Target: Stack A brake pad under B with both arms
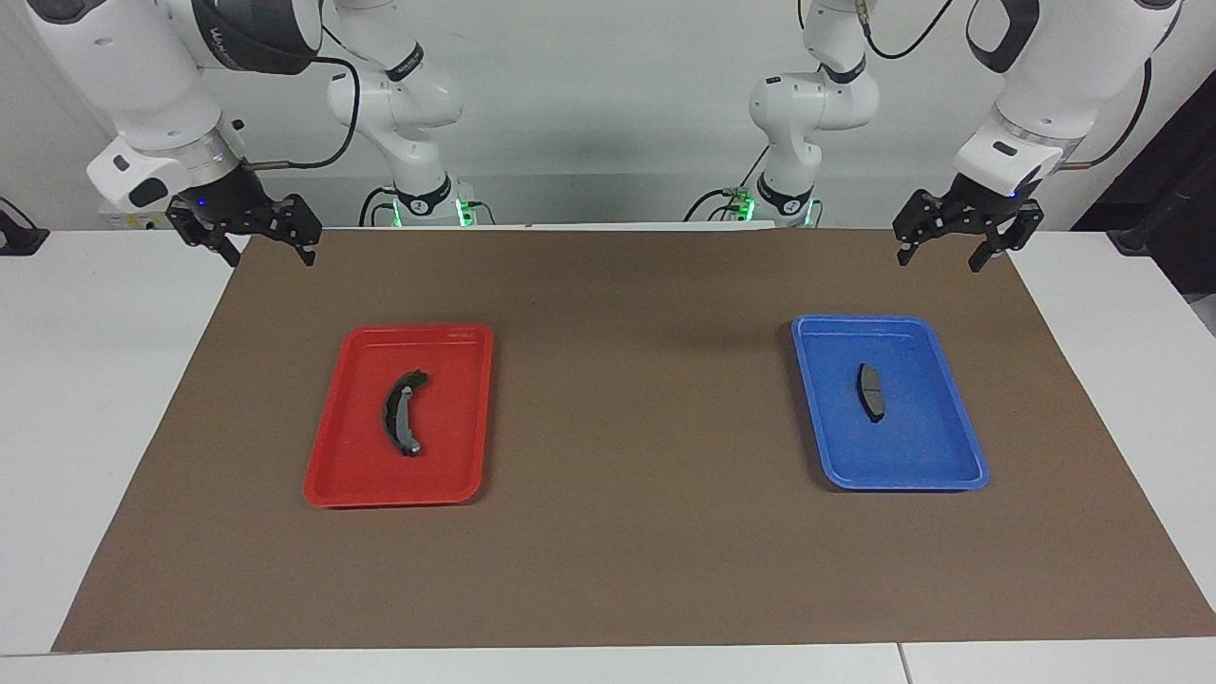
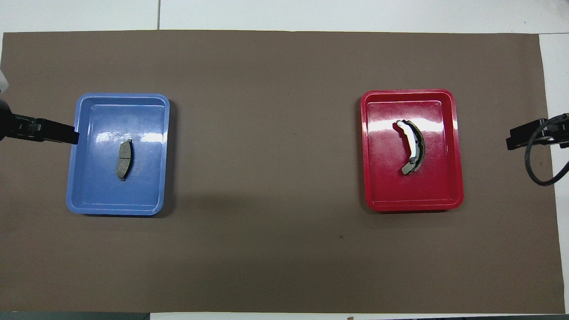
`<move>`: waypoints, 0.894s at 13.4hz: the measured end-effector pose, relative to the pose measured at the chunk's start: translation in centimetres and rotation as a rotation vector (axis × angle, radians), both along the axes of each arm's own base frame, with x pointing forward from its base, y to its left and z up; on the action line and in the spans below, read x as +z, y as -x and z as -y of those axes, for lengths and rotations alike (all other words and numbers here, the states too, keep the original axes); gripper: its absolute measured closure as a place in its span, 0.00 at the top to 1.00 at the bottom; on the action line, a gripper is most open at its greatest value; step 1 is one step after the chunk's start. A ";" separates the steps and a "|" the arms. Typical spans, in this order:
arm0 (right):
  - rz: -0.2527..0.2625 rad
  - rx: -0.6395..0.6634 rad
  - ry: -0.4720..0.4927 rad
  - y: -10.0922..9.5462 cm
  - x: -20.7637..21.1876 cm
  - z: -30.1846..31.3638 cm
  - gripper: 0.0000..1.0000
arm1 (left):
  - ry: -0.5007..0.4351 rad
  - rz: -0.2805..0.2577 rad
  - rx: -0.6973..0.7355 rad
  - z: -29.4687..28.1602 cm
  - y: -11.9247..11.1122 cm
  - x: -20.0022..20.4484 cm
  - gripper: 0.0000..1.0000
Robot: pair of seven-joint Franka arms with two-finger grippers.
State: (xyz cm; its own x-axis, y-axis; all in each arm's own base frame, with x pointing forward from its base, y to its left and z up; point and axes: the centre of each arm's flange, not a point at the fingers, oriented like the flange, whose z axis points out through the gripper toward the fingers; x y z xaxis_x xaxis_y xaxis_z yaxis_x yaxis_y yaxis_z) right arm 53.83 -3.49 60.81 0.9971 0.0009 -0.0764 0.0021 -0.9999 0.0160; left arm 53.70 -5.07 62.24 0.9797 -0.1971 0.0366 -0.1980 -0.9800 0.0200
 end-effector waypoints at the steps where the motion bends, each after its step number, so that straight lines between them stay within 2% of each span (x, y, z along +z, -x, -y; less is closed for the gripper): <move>1: 0.000 0.000 0.000 0.0 0.0 0.0 1.00 | 0.000 0.000 0.000 0.0 0.0 0.0 1.00; 9: 0.000 0.004 0.000 -0.1 -0.4 -0.2 1.00 | 0.001 -0.001 0.004 -0.2 0.0 0.0 1.00; 12: 0.019 0.025 0.001 -0.8 -3.0 -1.3 1.00 | 0.000 -0.001 0.004 -0.2 0.0 0.0 1.00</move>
